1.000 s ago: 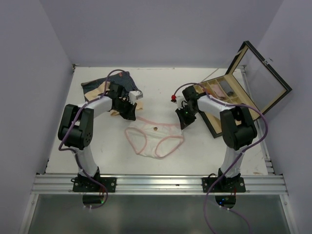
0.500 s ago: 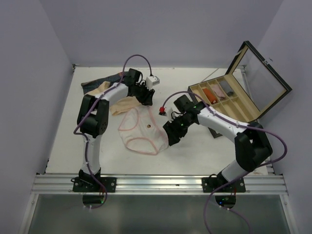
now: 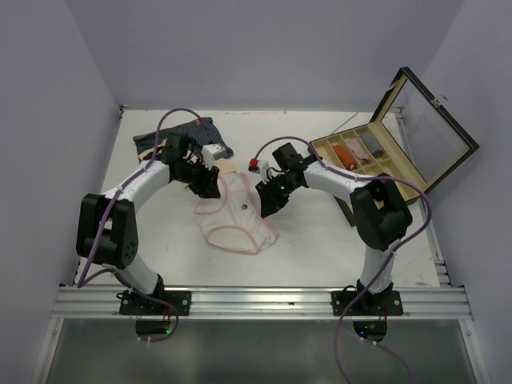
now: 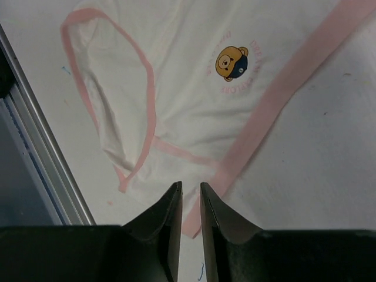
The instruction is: Roll the underwear
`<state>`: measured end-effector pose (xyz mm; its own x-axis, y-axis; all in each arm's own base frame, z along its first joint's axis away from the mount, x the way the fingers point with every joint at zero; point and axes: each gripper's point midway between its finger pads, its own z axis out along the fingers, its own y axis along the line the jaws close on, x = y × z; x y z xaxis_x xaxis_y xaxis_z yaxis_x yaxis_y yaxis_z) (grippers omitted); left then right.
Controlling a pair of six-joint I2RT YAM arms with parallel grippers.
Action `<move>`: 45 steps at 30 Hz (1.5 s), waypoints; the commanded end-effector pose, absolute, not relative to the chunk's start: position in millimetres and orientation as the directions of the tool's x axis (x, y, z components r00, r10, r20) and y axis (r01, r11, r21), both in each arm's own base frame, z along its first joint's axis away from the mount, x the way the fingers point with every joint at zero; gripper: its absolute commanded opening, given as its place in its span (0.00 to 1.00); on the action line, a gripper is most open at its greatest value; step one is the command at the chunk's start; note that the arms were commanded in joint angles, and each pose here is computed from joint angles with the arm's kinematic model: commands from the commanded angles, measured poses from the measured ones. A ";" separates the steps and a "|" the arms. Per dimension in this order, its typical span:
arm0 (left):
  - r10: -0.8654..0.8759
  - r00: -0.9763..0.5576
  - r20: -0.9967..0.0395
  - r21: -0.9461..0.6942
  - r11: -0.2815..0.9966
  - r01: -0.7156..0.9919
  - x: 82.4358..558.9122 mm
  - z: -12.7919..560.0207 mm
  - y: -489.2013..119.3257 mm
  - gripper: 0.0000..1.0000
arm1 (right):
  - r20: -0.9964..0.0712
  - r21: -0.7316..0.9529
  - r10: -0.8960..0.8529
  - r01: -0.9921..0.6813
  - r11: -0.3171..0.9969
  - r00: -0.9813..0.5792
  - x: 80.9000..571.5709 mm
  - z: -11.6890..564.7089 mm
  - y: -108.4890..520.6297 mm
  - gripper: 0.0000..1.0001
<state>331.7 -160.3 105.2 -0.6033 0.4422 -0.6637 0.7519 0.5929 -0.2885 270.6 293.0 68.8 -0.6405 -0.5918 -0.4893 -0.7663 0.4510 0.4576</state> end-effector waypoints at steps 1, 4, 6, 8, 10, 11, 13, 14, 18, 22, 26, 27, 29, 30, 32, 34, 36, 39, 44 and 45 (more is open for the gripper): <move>0.476 -0.706 -0.524 -0.449 0.550 0.704 282.4 63.7 -161.5 0.37 | -0.498 0.526 -0.563 -0.746 0.409 -0.660 272.6 68.1 317.5 0.22; 0.499 -0.749 -0.437 -0.478 0.576 0.663 269.4 39.2 -153.7 0.34 | -0.444 0.561 -0.557 -0.702 0.438 -0.702 261.6 51.6 315.7 0.20; 0.508 -0.762 -0.401 -0.479 0.592 0.648 266.1 28.1 -148.5 0.33 | -0.398 0.566 -0.554 -0.671 0.479 -0.731 250.4 36.9 307.3 0.18; 0.517 -0.765 -0.384 -0.479 0.596 0.644 270.2 17.6 -147.4 0.33 | -0.351 0.574 -0.555 -0.642 0.508 -0.754 233.4 24.7 295.0 0.17; 0.515 -0.773 -0.370 -0.508 0.585 0.633 274.3 8.4 -151.6 0.33 | -0.329 0.577 -0.551 -0.625 0.526 -0.767 223.4 20.4 289.1 0.15; 0.512 -0.766 -0.388 -0.507 0.576 0.641 285.1 10.1 -155.9 0.34 | -0.317 0.571 -0.561 -0.626 0.531 -0.765 213.5 17.3 284.1 0.13; 0.500 -0.781 -0.374 -0.549 0.559 0.621 290.3 3.5 -163.9 0.34 | -0.313 0.555 -0.585 -0.644 0.527 -0.748 203.6 15.5 280.7 0.13; 0.506 -0.766 -0.395 -0.544 0.543 0.639 299.0 6.7 -171.4 0.35 | -0.315 0.561 -0.589 -0.647 0.517 -0.744 197.6 18.5 279.6 0.13; 0.566 -0.705 -0.427 -0.522 0.483 0.703 303.3 3.6 -202.3 0.36 | -0.367 0.586 -0.607 -0.682 0.438 -0.705 177.7 40.8 296.0 0.18; 0.560 -0.685 -0.466 -0.566 0.407 0.717 292.3 19.0 -228.0 0.37 | -0.468 0.574 -0.595 -0.737 0.357 -0.653 173.4 84.4 304.2 0.32; 0.493 -0.665 -0.562 -0.516 0.420 0.747 304.7 51.2 -211.3 0.38 | -0.619 0.454 -0.499 -0.794 0.404 -0.607 221.3 131.1 284.2 0.46; 0.481 -0.650 -0.588 -0.495 0.421 0.760 309.6 59.7 -207.1 0.39 | -0.640 0.436 -0.475 -0.795 0.422 -0.604 234.9 136.1 278.3 0.49; 0.465 -0.602 -0.648 -0.418 0.444 0.793 328.0 80.1 -195.0 0.41 | -0.660 0.375 -0.456 -0.787 0.490 -0.598 274.1 140.4 259.7 0.56; 0.481 -0.573 -0.664 -0.376 0.448 0.811 334.3 82.3 -192.0 0.43 | -0.652 0.339 -0.494 -0.804 0.489 -0.575 281.8 134.0 252.8 0.56; 0.499 -0.542 -0.676 -0.330 0.453 0.828 349.0 84.8 -191.3 0.43 | -0.645 0.281 -0.541 -0.826 0.489 -0.540 308.8 126.6 249.4 0.58; 0.515 -0.565 -0.645 -0.353 0.455 0.818 354.0 72.9 -190.5 0.43 | -0.632 0.265 -0.565 -0.833 0.486 -0.531 321.8 119.7 250.2 0.58; 0.513 -0.559 -0.652 -0.350 0.450 0.821 365.6 76.6 -193.9 0.42 | -0.626 0.227 -0.594 -0.847 0.481 -0.505 345.1 105.8 254.1 0.58; 0.507 -0.563 -0.652 -0.344 0.464 0.816 372.5 71.5 -194.4 0.42 | -0.613 0.217 -0.618 -0.857 0.468 -0.493 372.8 85.8 259.9 0.58; 0.496 -0.571 -0.655 -0.350 0.470 0.810 370.2 71.6 -194.3 0.42 | -0.629 0.186 -0.634 -0.879 0.439 -0.450 402.9 67.8 262.0 0.59; 0.493 -0.573 -0.654 -0.352 0.472 0.808 368.3 71.7 -194.0 0.42 | -0.635 0.179 -0.640 -0.889 0.422 -0.432 405.8 64.4 261.9 0.58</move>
<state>363.2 -191.7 63.8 -0.6021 0.5019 -0.6209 0.7911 0.4797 -0.3795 384.9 263.3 48.6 -0.5286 -0.6207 -0.5791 -0.8408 0.4768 0.2563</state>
